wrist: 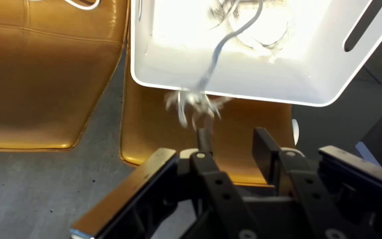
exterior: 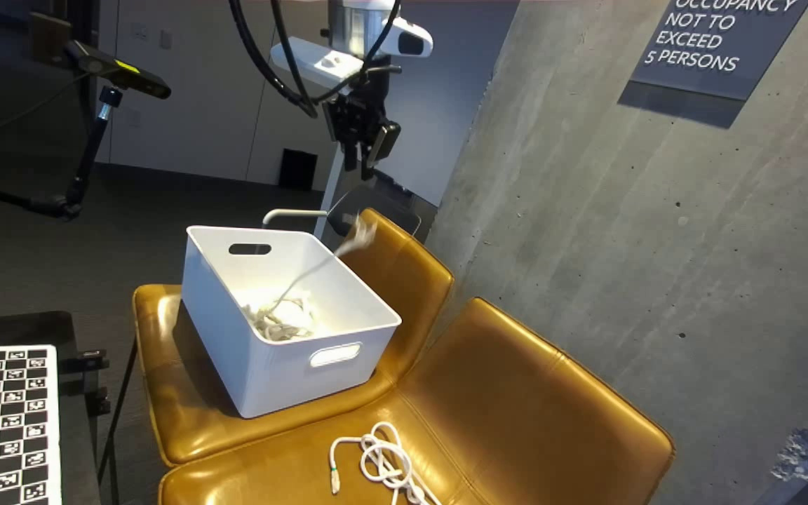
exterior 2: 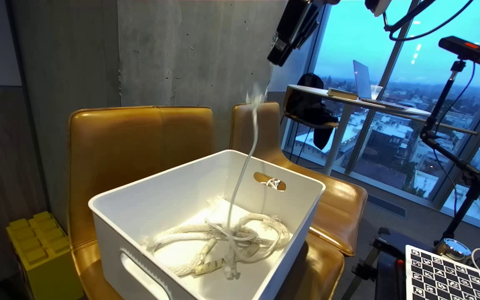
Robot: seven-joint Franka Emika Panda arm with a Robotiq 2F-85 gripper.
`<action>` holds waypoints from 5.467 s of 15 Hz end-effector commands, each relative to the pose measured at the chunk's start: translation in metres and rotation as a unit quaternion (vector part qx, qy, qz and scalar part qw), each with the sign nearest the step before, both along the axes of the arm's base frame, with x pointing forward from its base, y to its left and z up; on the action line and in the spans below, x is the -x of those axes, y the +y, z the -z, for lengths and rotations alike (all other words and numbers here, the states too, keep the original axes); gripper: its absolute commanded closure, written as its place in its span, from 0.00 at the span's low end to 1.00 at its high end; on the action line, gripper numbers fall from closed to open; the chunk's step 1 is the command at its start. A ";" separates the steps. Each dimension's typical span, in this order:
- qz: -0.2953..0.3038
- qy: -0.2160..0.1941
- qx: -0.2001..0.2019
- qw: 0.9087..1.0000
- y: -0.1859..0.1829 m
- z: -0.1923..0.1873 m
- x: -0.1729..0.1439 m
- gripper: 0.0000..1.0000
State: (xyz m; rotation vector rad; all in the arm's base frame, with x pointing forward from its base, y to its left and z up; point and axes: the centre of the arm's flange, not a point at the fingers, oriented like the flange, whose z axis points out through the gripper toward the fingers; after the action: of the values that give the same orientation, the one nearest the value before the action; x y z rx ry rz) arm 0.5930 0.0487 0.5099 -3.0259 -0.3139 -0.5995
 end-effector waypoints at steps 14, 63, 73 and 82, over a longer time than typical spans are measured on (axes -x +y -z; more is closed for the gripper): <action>0.108 0.061 0.000 0.992 -0.253 0.159 0.007 0.00; 0.245 0.023 -0.003 0.969 -0.190 0.206 -0.043 0.98; 0.116 -0.072 -0.035 0.990 -0.031 -0.006 -0.012 0.98; 0.030 -0.095 -0.021 0.995 0.171 -0.148 0.077 0.98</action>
State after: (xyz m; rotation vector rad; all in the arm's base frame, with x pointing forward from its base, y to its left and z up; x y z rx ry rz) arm 0.5418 0.1633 0.6191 -2.9322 -0.1955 -0.8958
